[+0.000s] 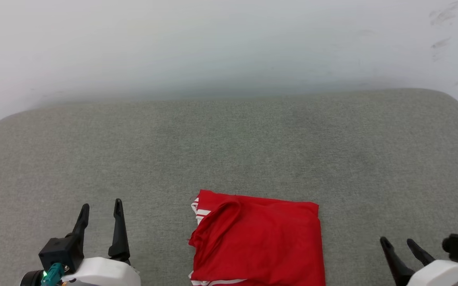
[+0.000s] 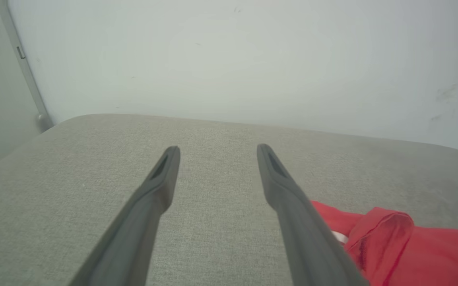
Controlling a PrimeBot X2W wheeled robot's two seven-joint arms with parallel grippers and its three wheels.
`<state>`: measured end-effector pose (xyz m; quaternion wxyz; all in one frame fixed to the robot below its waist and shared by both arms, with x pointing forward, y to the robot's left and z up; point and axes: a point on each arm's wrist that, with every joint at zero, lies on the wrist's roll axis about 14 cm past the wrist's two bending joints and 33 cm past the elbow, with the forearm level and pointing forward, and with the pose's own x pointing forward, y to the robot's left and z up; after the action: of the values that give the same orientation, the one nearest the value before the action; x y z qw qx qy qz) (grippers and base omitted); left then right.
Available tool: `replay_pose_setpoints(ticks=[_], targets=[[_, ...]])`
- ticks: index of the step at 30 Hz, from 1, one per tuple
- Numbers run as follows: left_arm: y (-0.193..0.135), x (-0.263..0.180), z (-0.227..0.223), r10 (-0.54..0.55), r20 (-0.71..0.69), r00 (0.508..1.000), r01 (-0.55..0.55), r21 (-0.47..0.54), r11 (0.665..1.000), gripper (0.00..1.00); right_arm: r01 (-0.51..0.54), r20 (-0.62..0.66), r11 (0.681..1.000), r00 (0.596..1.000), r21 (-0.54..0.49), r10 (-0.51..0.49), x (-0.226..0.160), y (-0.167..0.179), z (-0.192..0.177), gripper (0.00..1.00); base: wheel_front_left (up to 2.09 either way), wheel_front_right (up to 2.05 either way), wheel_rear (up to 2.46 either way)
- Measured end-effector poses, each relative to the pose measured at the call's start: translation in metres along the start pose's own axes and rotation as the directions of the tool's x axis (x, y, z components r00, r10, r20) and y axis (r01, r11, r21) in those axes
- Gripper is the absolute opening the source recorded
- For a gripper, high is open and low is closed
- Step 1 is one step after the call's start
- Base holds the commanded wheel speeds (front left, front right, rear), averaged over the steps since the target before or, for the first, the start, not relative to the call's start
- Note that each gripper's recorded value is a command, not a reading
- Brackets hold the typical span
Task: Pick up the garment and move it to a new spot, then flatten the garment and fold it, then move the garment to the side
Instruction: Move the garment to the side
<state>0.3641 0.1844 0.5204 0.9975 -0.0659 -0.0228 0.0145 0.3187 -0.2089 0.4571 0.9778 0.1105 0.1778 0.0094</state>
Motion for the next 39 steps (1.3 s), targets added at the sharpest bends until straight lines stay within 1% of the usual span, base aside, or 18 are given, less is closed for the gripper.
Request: replay_pose_setpoints(ticks=[5, 7, 9, 10, 11, 12, 13, 15, 18, 20, 23, 24, 25, 26, 27, 32, 36, 39], targets=[[0.008, -0.001, 0.006, 0.034, 0.026, 0.999, -0.034, -0.007, 0.999, 1.0, 0.024, -0.234, 0.986, 0.972, 0.163, 0.015, 0.012, -0.022, -0.033, 1.0, 0.0, 0.0, 0.0], [0.008, 0.0, 0.008, 0.04, 0.037, 0.999, -0.04, -0.012, 0.999, 1.0, 0.03, -0.354, 0.973, 0.934, 0.23, 0.055, 0.016, -0.02, -0.053, 1.0, 0.0, 0.0, 0.0], [0.01, -0.001, 0.008, 0.049, 0.041, 0.998, -0.049, -0.012, 0.999, 1.0, 0.017, -0.423, 0.954, 0.898, 0.301, 0.118, 0.022, -0.009, -0.064, 1.0, 0.0, 0.0, 0.0], [0.011, -0.001, 0.008, 0.052, 0.04, 0.998, -0.052, -0.015, 0.999, 1.0, 0.003, -0.444, 0.936, 0.881, 0.352, 0.164, 0.027, 0.0, -0.066, 1.0, 0.0, 0.0, 0.0], [0.011, -0.001, 0.008, 0.052, 0.04, 0.998, -0.052, -0.015, 0.999, 1.0, 0.003, -0.444, 0.936, 0.881, 0.352, 0.164, 0.027, 0.0, -0.066, 1.0, 0.0, 0.0, 0.0], [0.013, -0.001, 0.007, 0.061, 0.04, 0.997, -0.06, -0.016, 0.998, 1.0, -0.022, -0.49, 0.916, 0.839, 0.402, 0.235, 0.035, 0.018, -0.073, 1.0, 0.0, 0.0, 0.0], [0.015, -0.001, 0.006, 0.066, 0.038, 0.997, -0.066, -0.015, 0.998, 1.0, -0.032, -0.494, 0.903, 0.829, 0.428, 0.264, 0.04, 0.026, -0.073, 1.0, 0.0, 0.0, 0.0], [0.017, 0.002, 0.004, 0.072, 0.035, 0.997, -0.071, -0.009, 0.997, 1.0, -0.054, -0.492, 0.858, 0.8, 0.511, 0.343, 0.05, 0.045, -0.073, 1.0, 0.0, 0.0, 0.0], [0.018, 0.006, 0.001, 0.077, 0.029, 0.997, -0.077, -0.01, 0.997, 1.0, -0.072, -0.496, 0.813, 0.76, 0.578, 0.42, 0.064, 0.068, -0.075, 1.0, 0.0, 0.0, 0.0], [0.021, 0.008, 0.0, 0.083, 0.027, 0.996, -0.083, -0.004, 0.997, 1.0, -0.073, -0.515, 0.794, 0.724, 0.604, 0.458, 0.068, 0.08, -0.082, 1.0, 0.0, 0.0, 0.0], [0.026, 0.009, -0.003, 0.093, 0.019, 0.995, -0.094, 0.004, 0.996, 1.0, -0.077, -0.541, 0.788, 0.686, 0.611, 0.487, 0.072, 0.092, -0.09, 1.0, 0.0, 0.0, 0.0], [0.028, 0.009, -0.003, 0.096, 0.018, 0.995, -0.096, 0.007, 0.995, 1.0, -0.076, -0.552, 0.787, 0.673, 0.612, 0.493, 0.072, 0.095, -0.094, 1.0, 0.0, 0.0, 0.0], [0.029, 0.008, -0.003, 0.099, 0.018, 0.995, -0.099, 0.008, 0.995, 1.0, -0.078, -0.555, 0.789, 0.668, 0.61, 0.495, 0.072, 0.097, -0.095, 0.84, 0.0, 0.0, 0.0], [0.029, 0.008, -0.004, 0.1, 0.016, 0.995, -0.1, 0.01, 0.995, 1.0, -0.083, -0.557, 0.793, 0.667, 0.603, 0.494, 0.073, 0.098, -0.095, 0.35, 0.0, 0.0, 0.0], [0.028, 0.008, -0.003, 0.089, 0.019, 0.996, -0.09, 0.013, 0.996, 1.0, -0.103, -0.56, 0.812, 0.673, 0.575, 0.483, 0.072, 0.099, -0.093, 0.0, 0.0, 0.0, 0.0], [0.019, 0.009, -0.003, 0.044, 0.018, 0.999, -0.044, 0.024, 0.999, 1.0, -0.173, -0.544, 0.877, 0.725, 0.449, 0.422, 0.072, 0.088, -0.076, 0.0, 0.0, 0.0, 0.0], [0.005, 0.011, -0.004, -0.004, 0.019, 1.0, 0.004, 0.025, 1.0, 1.0, -0.196, -0.544, 0.947, 0.781, 0.254, 0.307, 0.068, 0.06, -0.062, 0.0, 0.0, 0.0, 0.0], [-0.015, 0.015, -0.004, -0.067, 0.02, 0.998, 0.067, 0.015, 0.998, 1.0, -0.203, -0.537, 0.974, 0.813, 0.098, 0.224, 0.062, 0.039, -0.048, 0.0, 0.0, 0.0, 0.0]])
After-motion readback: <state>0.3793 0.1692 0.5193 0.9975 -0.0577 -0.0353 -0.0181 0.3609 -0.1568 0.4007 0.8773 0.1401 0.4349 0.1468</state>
